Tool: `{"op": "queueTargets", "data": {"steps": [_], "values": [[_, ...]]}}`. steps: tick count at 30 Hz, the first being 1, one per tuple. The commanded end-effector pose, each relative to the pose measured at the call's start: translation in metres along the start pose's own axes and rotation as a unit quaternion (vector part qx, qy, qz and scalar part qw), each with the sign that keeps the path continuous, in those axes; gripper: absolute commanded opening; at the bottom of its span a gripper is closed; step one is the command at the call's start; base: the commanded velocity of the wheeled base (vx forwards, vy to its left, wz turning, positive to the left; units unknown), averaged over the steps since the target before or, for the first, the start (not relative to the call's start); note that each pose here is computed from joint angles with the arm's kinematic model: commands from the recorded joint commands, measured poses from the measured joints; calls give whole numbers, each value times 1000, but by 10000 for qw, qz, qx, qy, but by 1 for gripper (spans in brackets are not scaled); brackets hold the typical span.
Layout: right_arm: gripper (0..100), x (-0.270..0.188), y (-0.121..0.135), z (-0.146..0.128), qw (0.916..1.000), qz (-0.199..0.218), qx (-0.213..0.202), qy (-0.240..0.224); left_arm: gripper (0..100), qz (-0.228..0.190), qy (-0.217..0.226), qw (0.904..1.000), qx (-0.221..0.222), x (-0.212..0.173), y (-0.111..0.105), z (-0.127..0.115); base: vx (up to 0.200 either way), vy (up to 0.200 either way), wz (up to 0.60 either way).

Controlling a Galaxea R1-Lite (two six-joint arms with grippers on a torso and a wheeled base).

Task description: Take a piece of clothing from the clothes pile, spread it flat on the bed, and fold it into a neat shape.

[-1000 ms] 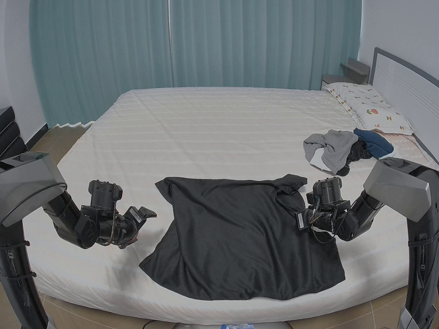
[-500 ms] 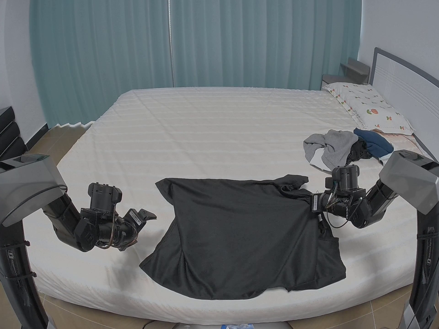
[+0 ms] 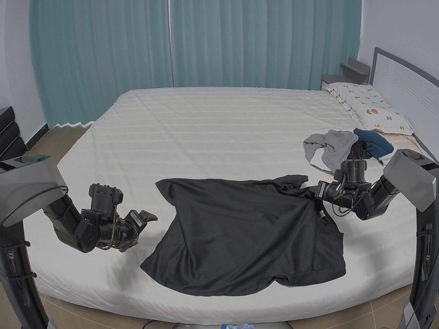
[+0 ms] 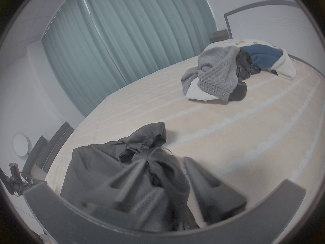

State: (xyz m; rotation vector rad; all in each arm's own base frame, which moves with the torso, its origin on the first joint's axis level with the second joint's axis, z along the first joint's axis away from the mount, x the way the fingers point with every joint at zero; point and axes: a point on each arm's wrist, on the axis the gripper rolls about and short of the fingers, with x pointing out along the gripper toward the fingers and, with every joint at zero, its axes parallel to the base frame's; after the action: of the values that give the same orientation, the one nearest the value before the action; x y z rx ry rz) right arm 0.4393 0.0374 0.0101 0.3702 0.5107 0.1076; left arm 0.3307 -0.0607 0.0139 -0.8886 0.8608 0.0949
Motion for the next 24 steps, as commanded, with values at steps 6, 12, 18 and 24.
{"op": "queueTargets", "data": {"steps": [6,12,18,24], "values": [[100,8,2,2,9985,118,541,2,100,30,22,10000,-7,2,2,-1,0,0,0],[100,10,5,-2,9998,77,97,165,100,25,29,10000,-7,2,2,-1,0,0,0],[0,18,4,-15,9987,-95,-436,263,100,16,29,10000,-1,2,1,-1,0,0,0],[0,25,4,-5,9977,-241,-628,-10,100,23,34,10000,-2,3,1,-1,0,0,0]]}}
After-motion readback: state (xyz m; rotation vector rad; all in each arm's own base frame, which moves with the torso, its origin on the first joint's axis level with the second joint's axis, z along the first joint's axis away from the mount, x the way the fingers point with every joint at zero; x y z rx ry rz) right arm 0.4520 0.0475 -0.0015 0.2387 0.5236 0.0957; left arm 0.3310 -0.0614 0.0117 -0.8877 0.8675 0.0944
